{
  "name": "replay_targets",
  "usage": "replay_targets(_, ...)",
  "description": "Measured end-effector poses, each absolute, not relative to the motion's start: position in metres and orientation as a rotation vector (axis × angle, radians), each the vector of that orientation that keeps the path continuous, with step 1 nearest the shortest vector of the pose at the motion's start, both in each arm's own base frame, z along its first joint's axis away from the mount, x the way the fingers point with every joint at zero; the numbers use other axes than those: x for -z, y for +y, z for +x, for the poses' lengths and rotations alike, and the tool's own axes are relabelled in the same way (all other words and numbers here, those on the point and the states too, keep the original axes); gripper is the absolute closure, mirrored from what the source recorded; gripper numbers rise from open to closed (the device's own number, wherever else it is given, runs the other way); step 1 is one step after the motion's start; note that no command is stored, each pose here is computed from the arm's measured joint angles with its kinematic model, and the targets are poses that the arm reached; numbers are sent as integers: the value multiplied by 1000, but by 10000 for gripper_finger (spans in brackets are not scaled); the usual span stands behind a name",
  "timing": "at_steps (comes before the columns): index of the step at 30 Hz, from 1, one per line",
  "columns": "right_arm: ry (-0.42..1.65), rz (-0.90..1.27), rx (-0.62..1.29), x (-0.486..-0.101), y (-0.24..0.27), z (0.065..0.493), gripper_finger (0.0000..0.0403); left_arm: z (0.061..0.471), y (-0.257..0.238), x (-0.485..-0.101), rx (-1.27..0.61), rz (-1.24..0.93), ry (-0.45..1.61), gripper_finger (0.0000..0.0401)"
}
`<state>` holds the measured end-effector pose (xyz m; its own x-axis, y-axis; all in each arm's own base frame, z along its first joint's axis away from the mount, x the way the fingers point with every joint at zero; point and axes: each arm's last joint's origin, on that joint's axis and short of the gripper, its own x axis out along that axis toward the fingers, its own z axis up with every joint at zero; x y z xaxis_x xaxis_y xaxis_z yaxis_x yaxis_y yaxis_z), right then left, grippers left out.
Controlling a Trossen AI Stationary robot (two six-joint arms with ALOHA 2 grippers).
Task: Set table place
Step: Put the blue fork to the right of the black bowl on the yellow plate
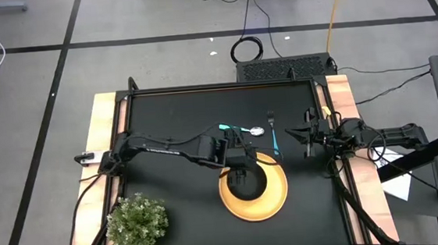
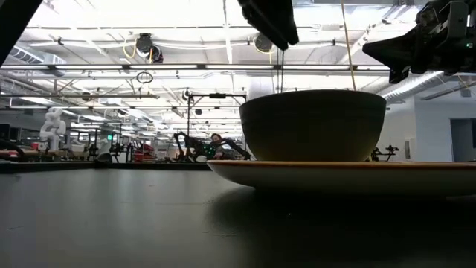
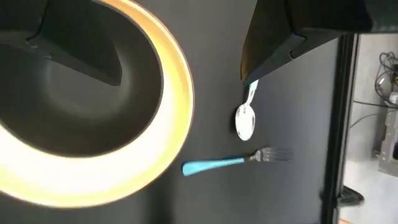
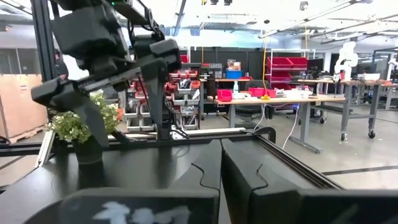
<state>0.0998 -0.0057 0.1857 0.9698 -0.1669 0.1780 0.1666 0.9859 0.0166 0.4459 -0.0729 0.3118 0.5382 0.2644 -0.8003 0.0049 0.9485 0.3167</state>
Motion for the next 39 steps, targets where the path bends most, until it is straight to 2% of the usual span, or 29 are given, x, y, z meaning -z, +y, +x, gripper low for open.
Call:
replay_targets(7, -178, 2, 168, -186, -6, 100, 403, 446, -72, -311, -150, 341, 999, 69)
replay_targets(10, -175, 2, 168, -185, -6, 100, 403, 435, -69, -327, -165, 337, 989, 82)
replay_targets(12, -174, 2, 168, -185, -6, 100, 403, 420, -65, -350, -174, 323, 956, 97)
replay_targets(22, -167, 9, 167, -185, -6, 101, 403, 347, -52, -441, -206, 213, 729, 203)
replay_targets(25, -170, 9, 167, -185, -6, 102, 403, 333, -50, -453, -182, 192, 695, 263)
replay_targets(29, -176, 10, 167, -186, -6, 102, 403, 326, -49, -460, -175, 197, 678, 375)
replay_targets(30, -176, 10, 167, -186, -6, 102, 403, 325, -49, -460, -174, 199, 677, 386)
replay_targets(39, -175, 10, 167, -186, -6, 102, 403, 325, -49, -458, -164, 235, 707, 399)
